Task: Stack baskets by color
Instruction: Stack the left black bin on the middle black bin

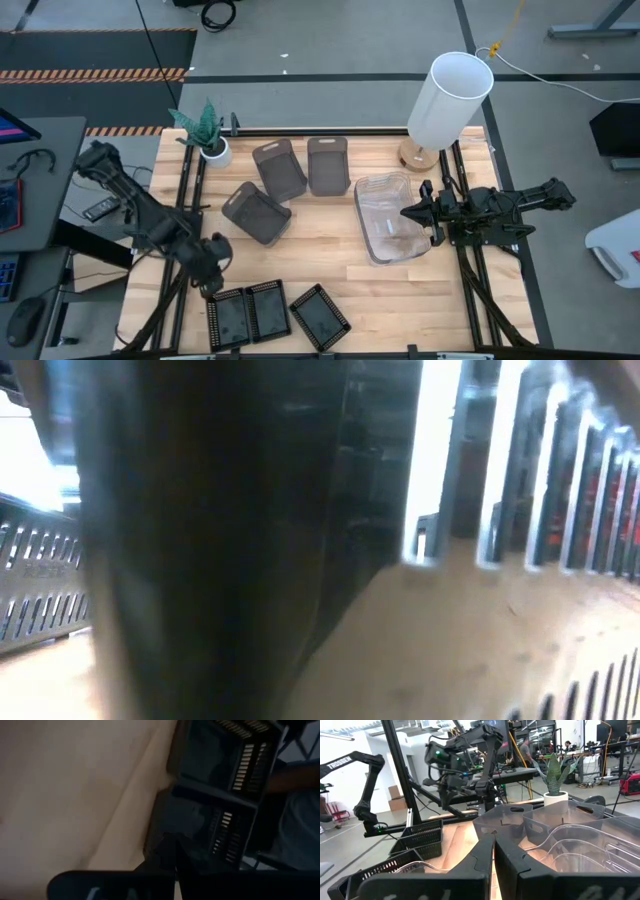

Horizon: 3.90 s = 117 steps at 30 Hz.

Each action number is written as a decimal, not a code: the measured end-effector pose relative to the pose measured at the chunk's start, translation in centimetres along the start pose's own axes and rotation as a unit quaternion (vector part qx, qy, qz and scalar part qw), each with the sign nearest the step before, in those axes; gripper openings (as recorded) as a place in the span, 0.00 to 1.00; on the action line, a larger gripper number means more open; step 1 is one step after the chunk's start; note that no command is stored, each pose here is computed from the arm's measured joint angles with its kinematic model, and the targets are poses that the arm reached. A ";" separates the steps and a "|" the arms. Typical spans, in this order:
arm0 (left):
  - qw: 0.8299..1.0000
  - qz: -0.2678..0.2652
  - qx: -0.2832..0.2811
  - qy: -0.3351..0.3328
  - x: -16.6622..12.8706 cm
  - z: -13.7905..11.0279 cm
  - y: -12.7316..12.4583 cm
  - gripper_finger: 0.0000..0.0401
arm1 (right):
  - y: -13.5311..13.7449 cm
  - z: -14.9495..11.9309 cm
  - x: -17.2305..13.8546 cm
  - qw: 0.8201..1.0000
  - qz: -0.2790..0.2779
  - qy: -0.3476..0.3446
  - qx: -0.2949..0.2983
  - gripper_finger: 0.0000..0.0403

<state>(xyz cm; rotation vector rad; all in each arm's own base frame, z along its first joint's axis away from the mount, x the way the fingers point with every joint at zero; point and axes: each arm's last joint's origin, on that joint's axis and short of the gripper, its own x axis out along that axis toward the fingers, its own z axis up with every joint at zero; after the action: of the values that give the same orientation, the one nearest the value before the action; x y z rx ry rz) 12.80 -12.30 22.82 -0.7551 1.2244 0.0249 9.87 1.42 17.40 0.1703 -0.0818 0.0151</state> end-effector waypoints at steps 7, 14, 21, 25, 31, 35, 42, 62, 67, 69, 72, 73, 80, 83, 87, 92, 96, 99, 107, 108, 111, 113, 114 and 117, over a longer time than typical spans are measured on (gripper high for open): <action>1.000 0.021 -0.002 0.012 2.7 -1.0 -1.3 0.06 | 0.0 0.0 0.0 1.000 0.000 -0.001 0.000 0.06; 0.998 0.010 -0.037 0.044 4.1 -1.1 -1.9 0.26 | 0.0 0.0 0.0 1.000 0.000 -0.001 0.000 0.06; 0.998 0.045 -0.007 0.040 4.5 -1.1 -1.4 0.46 | 0.0 0.1 0.0 1.000 0.000 -0.003 0.001 0.06; 0.997 0.059 0.006 0.038 4.6 -1.1 -1.2 0.49 | 0.0 0.1 0.0 1.000 0.000 -0.003 0.001 0.06; 0.994 0.099 0.040 0.015 5.3 -1.1 -0.8 0.48 | 0.0 0.1 0.0 1.000 0.001 -0.003 0.001 0.06; 0.991 0.113 0.062 0.024 6.6 -1.3 -0.9 0.47 | 0.0 0.1 0.0 1.000 0.001 -0.004 0.001 0.06; 0.988 0.134 0.063 0.035 7.8 -1.3 -0.7 0.47 | 0.0 0.1 0.0 1.000 0.001 -0.005 0.001 0.06; 0.980 0.143 0.047 0.127 9.0 -1.9 -0.4 0.02 | 0.0 0.1 0.0 1.000 0.001 -0.006 0.001 0.06; 0.983 0.104 0.044 0.142 7.3 -2.0 -0.8 0.01 | 0.0 0.1 0.0 1.000 0.001 -0.006 0.001 0.06; 0.986 0.082 0.036 0.140 6.4 -2.0 -1.0 0.01 | 0.0 0.1 0.0 1.000 0.001 -0.006 0.001 0.06; 0.990 0.049 0.020 0.133 4.9 -1.9 -1.2 0.01 | 0.0 0.1 0.0 1.000 0.001 -0.006 0.001 0.06; 0.991 0.040 0.014 0.130 4.5 -1.9 -1.3 0.01 | 0.0 0.1 0.0 1.000 0.001 -0.006 0.001 0.06; 0.997 -0.003 0.001 0.073 2.3 -1.2 -1.3 0.01 | 0.0 0.1 0.0 1.000 0.001 -0.006 0.001 0.06; 0.999 -0.007 0.001 0.035 1.9 -0.6 -1.2 0.01 | 0.0 0.1 0.0 1.000 0.001 -0.006 0.001 0.06; 1.000 0.007 0.001 0.003 1.8 0.5 -1.4 0.01 | 0.0 0.1 0.0 1.000 0.001 -0.006 0.001 0.06; 0.996 0.025 0.064 -0.051 0.5 2.4 -3.2 0.01 | 0.0 0.1 0.0 1.000 0.001 -0.006 0.001 0.06; 0.989 0.073 0.097 -0.081 -0.4 3.9 -4.8 0.01 | 0.0 0.1 0.0 1.000 0.001 -0.006 0.001 0.06; 0.984 0.119 0.110 -0.072 -0.3 4.8 -5.6 0.01 | 0.0 0.1 0.0 1.000 0.001 -0.006 0.001 0.06; 0.971 0.198 0.135 -0.023 1.8 7.1 -7.9 0.01 | 0.0 0.1 0.0 1.000 0.001 -0.006 0.001 0.06; 0.970 0.202 0.136 -0.021 2.1 7.4 -8.1 0.01 | 0.0 0.1 0.0 1.000 0.001 -0.006 0.001 0.06; 0.968 0.211 0.135 -0.009 2.9 8.0 -8.5 0.01 | 0.0 0.1 0.0 1.000 0.001 -0.006 0.001 0.06; 0.969 0.212 0.129 0.003 3.5 8.4 -8.6 0.01 | 0.0 0.1 0.0 1.000 0.001 -0.006 0.001 0.06; 0.969 0.212 0.126 0.010 3.8 8.5 -8.6 0.01 | 0.0 0.1 0.0 1.000 0.001 -0.006 0.001 0.06; 0.970 0.208 0.117 0.035 4.5 8.8 -8.5 0.01 | 0.0 0.1 0.0 1.000 0.001 -0.006 0.001 0.06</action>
<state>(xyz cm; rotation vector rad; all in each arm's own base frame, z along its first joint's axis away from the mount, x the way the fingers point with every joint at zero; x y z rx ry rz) 25.28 -15.74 24.44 -0.2878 1.4087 0.1964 9.86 1.42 17.52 0.1730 -0.0940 0.0161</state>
